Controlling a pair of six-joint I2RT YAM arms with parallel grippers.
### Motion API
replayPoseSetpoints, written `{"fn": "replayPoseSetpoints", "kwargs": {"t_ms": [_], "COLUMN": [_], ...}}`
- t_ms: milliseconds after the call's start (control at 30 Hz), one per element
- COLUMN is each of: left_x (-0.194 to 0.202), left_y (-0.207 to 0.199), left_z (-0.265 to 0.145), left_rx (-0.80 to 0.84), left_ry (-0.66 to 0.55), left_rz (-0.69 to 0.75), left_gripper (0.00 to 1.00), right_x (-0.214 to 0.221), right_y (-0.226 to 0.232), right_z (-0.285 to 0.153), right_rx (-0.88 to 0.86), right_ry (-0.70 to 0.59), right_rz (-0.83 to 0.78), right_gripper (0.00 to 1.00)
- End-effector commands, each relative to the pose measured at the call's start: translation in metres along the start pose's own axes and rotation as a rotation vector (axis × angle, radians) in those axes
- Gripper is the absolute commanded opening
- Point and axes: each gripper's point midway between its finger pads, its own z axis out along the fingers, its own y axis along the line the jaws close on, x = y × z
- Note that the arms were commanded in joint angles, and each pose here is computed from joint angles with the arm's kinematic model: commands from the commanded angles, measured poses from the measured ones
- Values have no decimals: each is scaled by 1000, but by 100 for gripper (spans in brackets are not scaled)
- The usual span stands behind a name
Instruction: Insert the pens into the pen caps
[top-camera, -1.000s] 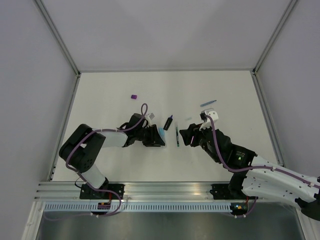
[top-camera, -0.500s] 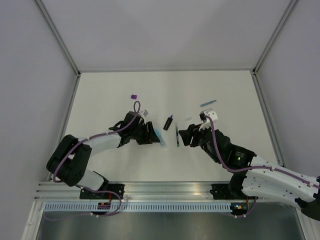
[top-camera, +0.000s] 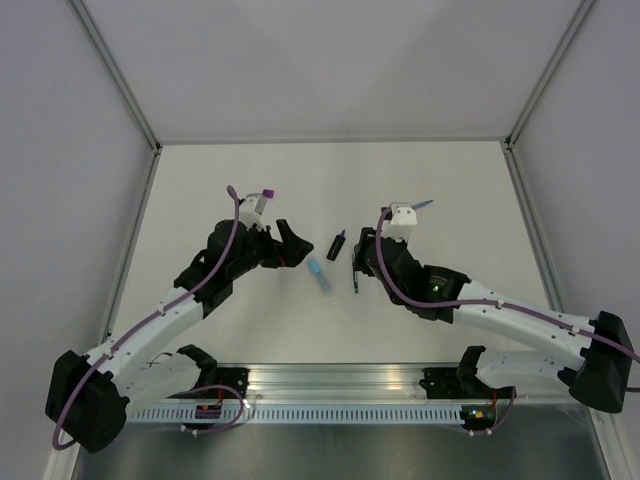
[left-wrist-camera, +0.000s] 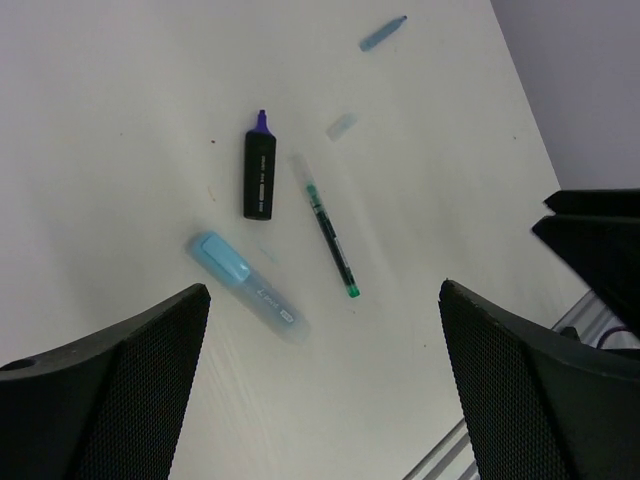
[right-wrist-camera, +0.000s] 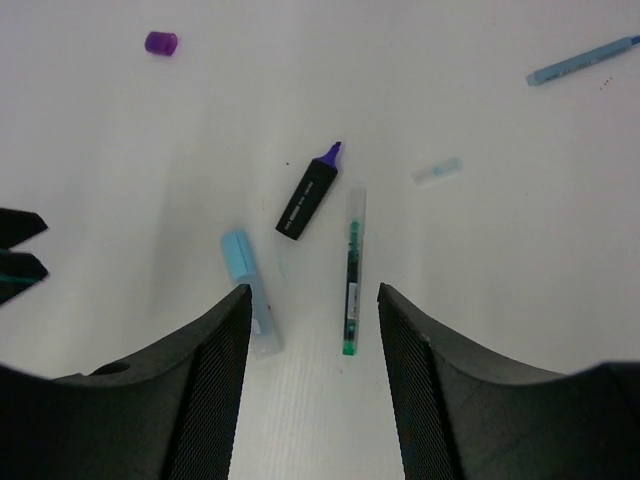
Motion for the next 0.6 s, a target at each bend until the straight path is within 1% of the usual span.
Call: {"fn": "replayPoseSetpoints", "kwargs": {"t_ms": [0, 33, 67, 100, 133, 167, 200, 233, 267, 300, 333, 367, 400, 467, 500, 533, 567], "left_x": [4, 8, 10, 8, 7, 9, 5, 3, -1, -3, -5, -9, -9, -8, -11, -10, -11], "left_y": [23, 29, 33, 36, 36, 39, 46, 47, 46, 50, 51, 53, 54, 56, 54, 54, 52], "left_z": [-4, -8, -9, -11, -14, -15, -17, -19, -23, -26, -29, -34, -37, -40, -44, -45, -47], "left_rx": [-57, -54, -68, -82, -83, -97, -138, -146, -148, -169, -178, -188, -190, -191, -182, -179, -170], "left_ry": [-96, -133, -144, -159, -168, -162, -189, -200, -221, -233, -248, -279, -293, -311, -327, -329, -339], "left_rz": [40, 36, 24, 28, 35, 35, 30, 33, 36, 40, 38, 36, 32, 25, 19, 19, 23], "left_gripper": [100, 100, 100, 100, 100, 100, 100, 100, 100, 100, 100, 100, 100, 100, 100, 100, 100], "right_x": [-37, -47, -48, -38, -46, -43, -27, -32, -30, -19, -24, -9, -3, -1, 17, 11, 30], "right_y": [9, 8, 9, 9, 7, 9, 17, 24, 24, 27, 35, 37, 40, 45, 40, 44, 42], "right_z": [2, 6, 11, 24, 31, 38, 51, 57, 64, 75, 79, 91, 97, 105, 118, 120, 132], "right_rx": [57, 76, 90, 114, 135, 138, 126, 110, 120, 139, 131, 154, 164, 211, 270, 298, 338], "right_ry": [-55, -62, -53, -10, 4, 32, 101, 111, 127, 154, 156, 188, 207, 235, 272, 279, 314], "right_rz": [126, 145, 162, 149, 168, 172, 165, 184, 194, 210, 229, 224, 231, 261, 239, 247, 217], "right_gripper": [60, 60, 60, 60, 60, 60, 60, 59, 59, 58, 58, 57, 57, 56, 56, 55, 55]}}
